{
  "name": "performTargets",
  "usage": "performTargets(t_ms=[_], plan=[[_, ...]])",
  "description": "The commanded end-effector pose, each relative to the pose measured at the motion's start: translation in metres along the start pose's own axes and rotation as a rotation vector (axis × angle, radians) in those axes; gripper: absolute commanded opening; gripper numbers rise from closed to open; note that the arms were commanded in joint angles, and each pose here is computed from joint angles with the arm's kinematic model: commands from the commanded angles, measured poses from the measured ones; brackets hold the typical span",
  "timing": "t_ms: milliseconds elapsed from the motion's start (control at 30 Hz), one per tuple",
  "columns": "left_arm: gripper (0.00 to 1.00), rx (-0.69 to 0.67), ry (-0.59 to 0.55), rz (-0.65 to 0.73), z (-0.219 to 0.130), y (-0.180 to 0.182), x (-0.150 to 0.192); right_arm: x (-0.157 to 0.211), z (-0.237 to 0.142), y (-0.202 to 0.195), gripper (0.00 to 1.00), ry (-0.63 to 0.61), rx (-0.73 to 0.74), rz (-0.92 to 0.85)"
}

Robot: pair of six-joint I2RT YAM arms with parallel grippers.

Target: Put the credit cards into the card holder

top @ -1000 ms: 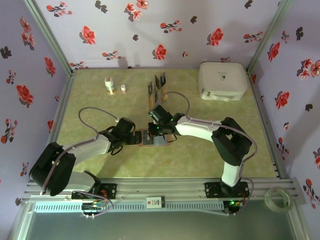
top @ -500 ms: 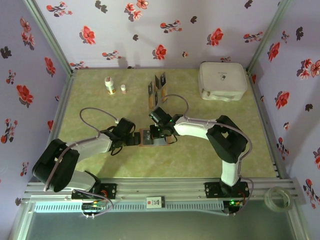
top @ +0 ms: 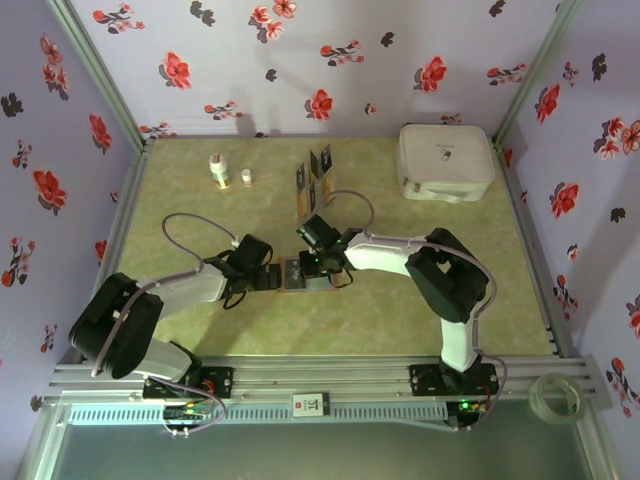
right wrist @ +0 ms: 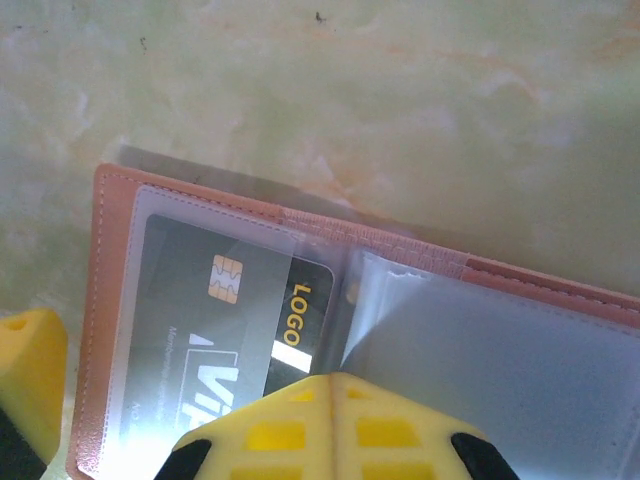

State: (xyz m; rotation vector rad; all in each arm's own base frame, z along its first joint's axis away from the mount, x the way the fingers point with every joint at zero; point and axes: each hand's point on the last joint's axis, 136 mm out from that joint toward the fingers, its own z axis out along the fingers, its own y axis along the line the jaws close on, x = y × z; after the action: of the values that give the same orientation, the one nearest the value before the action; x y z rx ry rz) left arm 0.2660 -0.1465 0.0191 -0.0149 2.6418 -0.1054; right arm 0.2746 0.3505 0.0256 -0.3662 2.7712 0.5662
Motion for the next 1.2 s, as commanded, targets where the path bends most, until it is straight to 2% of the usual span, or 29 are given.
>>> performTargets(t_ms=[0,733,1167], plan=[[1.0,-0.007,0.043,0.014,0.01,0.003,0.009,-0.002,0.004,0.002,0.0,0.02,-0.004,-0.012],[1.0,0.021,0.048,0.008,0.013,-0.002,0.012,0.003,0.012,0.018,0.0,0.054,-0.039,-0.033],[1.0,0.009,0.012,-0.019,-0.003,0.007,-0.001,-0.012,-0.014,0.027,0.0,-0.006,-0.065,-0.037]])
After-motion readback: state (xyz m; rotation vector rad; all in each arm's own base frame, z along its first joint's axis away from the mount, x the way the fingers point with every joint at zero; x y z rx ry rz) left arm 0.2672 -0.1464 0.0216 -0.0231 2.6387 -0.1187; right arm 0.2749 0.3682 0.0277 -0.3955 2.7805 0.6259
